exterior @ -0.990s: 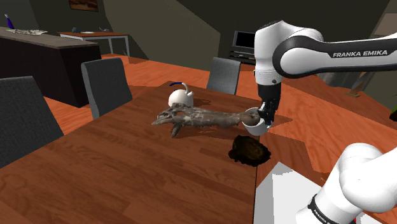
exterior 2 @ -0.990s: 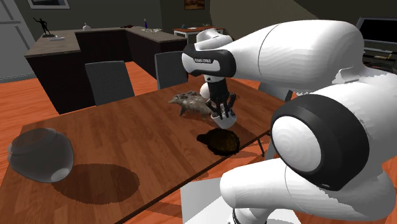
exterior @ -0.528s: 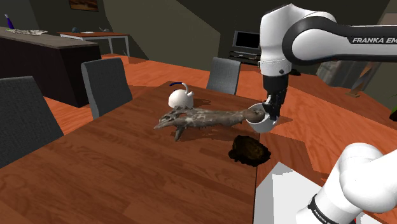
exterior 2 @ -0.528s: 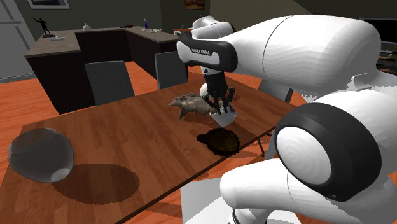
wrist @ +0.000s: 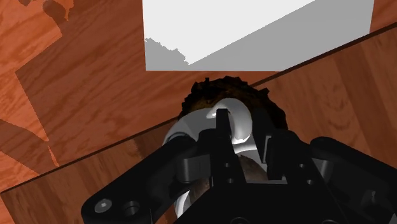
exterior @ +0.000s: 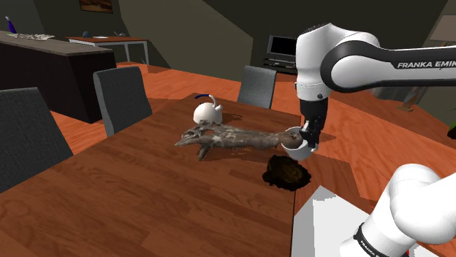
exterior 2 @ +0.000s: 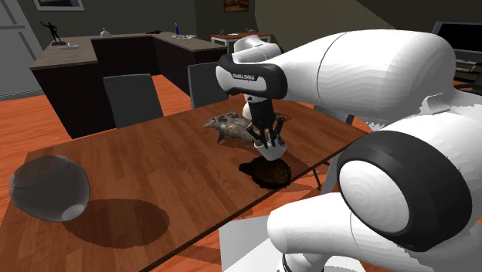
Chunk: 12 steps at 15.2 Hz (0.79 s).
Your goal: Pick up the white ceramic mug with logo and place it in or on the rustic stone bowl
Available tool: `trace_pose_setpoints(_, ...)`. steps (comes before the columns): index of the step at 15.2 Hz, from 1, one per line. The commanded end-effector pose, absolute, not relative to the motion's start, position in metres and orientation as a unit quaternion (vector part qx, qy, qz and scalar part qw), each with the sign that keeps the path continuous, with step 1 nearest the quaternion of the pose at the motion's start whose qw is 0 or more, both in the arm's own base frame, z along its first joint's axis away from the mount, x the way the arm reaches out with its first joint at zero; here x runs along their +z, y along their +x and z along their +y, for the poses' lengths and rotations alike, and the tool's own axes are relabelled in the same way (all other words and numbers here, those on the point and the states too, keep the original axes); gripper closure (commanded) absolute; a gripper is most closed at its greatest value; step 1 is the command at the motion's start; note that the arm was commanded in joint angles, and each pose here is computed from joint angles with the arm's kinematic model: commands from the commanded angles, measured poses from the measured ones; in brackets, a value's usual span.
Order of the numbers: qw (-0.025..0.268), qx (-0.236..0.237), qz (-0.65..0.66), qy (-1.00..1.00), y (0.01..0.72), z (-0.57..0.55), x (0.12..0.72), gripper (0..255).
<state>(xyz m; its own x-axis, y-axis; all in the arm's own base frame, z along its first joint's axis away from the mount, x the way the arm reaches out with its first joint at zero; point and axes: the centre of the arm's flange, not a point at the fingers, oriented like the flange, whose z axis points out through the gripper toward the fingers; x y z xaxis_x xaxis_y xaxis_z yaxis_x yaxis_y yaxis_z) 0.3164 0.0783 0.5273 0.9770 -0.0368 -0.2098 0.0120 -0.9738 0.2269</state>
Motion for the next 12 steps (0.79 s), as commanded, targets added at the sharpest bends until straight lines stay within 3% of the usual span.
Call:
trace_pose_setpoints(1, 0.114, -0.104, -0.006, 0.988, 0.317, 0.079, 0.516, 255)
trace_pose_setpoints(12, 0.114, -0.104, -0.006, 0.988, 0.317, 0.079, 0.469, 255)
